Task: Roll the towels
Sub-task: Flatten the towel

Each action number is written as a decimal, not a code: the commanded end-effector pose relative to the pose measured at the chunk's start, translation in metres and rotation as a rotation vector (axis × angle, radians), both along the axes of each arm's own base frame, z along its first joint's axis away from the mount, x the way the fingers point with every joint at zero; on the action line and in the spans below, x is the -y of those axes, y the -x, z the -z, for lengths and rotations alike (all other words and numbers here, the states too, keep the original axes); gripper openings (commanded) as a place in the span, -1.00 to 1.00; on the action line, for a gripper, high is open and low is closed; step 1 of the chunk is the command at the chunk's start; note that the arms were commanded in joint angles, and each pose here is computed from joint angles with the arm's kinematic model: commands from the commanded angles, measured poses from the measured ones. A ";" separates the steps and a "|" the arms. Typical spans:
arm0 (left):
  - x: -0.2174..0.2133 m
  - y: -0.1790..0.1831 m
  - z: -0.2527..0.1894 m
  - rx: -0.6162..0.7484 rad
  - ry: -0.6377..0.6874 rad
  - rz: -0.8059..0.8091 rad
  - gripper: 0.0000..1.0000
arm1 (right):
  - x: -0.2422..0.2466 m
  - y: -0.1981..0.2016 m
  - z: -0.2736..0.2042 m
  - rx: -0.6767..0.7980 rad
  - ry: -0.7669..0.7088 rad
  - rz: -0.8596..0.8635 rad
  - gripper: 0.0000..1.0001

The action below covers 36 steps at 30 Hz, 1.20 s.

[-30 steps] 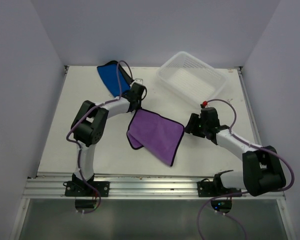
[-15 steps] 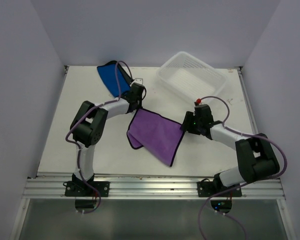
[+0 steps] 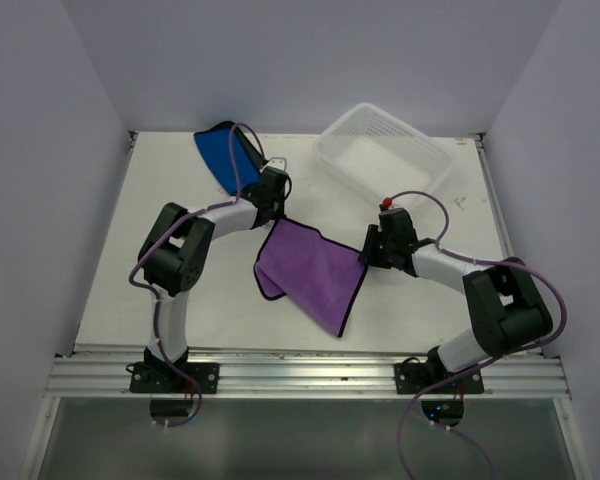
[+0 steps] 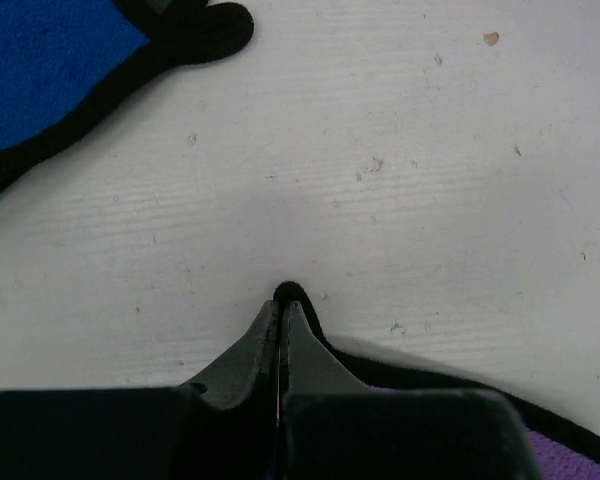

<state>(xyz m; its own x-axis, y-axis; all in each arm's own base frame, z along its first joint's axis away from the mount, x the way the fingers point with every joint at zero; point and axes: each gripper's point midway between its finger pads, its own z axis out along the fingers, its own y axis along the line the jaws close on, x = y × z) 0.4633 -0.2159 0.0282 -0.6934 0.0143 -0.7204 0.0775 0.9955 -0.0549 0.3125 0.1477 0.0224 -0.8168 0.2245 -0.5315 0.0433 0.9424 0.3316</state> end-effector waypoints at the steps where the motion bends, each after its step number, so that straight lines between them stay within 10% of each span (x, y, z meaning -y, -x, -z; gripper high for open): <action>1: 0.003 -0.013 -0.037 0.096 0.055 -0.010 -1.00 | 0.004 -0.010 -0.009 0.035 0.036 0.016 -0.37; 10: 0.001 -0.010 -0.056 0.121 0.064 -0.015 -1.00 | 0.003 -0.013 -0.023 0.057 0.036 0.005 -1.00; 36: -0.026 0.082 -0.185 0.289 0.298 -0.003 -1.00 | -0.017 0.060 -0.205 0.338 -0.043 -0.339 -1.00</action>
